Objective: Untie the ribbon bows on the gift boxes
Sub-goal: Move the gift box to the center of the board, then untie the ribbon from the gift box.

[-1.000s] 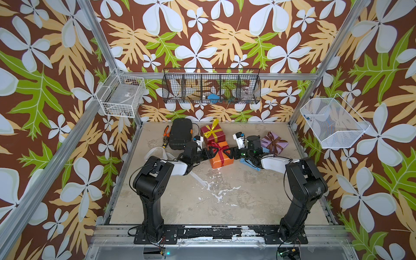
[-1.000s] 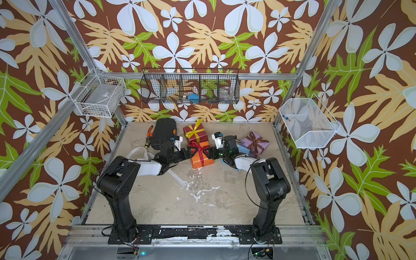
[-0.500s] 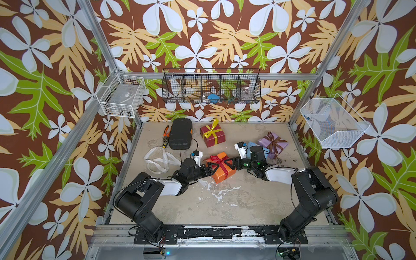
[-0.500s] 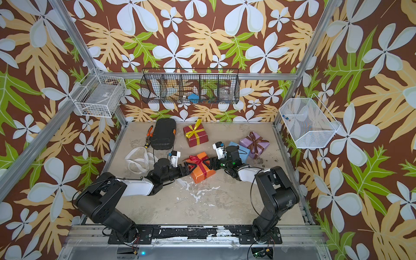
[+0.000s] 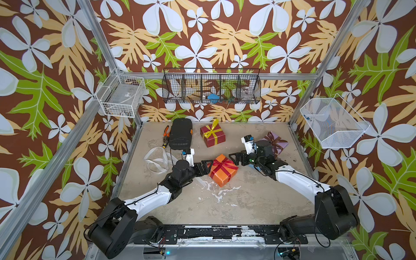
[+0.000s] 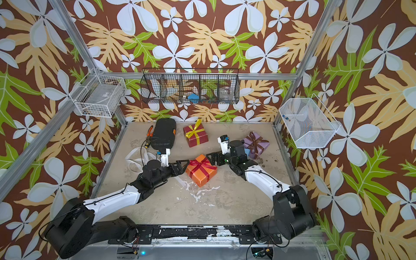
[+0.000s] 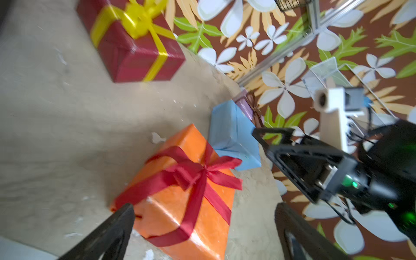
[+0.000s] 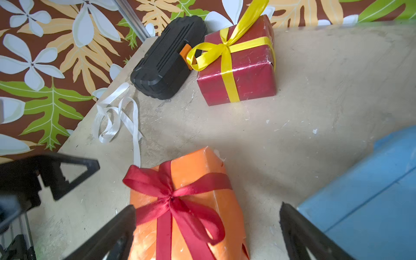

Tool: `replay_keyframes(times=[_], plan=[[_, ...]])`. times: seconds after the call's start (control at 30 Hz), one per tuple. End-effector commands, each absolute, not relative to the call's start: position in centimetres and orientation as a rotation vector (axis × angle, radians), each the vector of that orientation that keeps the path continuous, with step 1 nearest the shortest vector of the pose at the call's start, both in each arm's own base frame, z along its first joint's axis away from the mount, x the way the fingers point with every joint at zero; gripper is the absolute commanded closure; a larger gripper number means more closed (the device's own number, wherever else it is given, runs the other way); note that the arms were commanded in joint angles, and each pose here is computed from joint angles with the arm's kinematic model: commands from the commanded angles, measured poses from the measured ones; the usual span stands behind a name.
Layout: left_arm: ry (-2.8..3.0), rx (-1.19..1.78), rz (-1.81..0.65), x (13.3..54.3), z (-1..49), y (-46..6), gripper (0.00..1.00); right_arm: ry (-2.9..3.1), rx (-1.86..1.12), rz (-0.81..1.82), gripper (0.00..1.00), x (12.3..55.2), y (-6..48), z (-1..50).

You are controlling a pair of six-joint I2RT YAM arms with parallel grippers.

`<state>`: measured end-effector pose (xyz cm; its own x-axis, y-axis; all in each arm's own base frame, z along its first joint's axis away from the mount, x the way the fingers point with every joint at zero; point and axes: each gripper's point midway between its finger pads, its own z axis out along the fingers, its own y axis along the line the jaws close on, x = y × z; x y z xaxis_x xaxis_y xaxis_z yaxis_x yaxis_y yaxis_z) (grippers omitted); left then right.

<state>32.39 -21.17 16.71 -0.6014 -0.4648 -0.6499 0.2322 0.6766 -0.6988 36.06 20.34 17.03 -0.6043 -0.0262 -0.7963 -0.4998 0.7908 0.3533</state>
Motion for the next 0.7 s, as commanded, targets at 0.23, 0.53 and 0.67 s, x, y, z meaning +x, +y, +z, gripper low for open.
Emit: replay_keyframes(times=[0.23, 0.53, 0.67], plan=[[2.078, -0.278, -0.897, 35.9, 13.2, -17.9, 0.07, 2.28, -0.545, 0.484, 0.45, 30.5, 21.0, 12.7], [2.112, -0.254, -0.995, 35.9, 11.8, -19.5, 0.08, 2.286, -0.563, 0.258, 0.4, 32.7, 20.1, 11.2], [2.126, -0.247, -1.021, 35.9, 11.2, -20.0, 0.09, 2.278, -0.615, 0.276, 0.4, 33.3, 21.1, 10.8]])
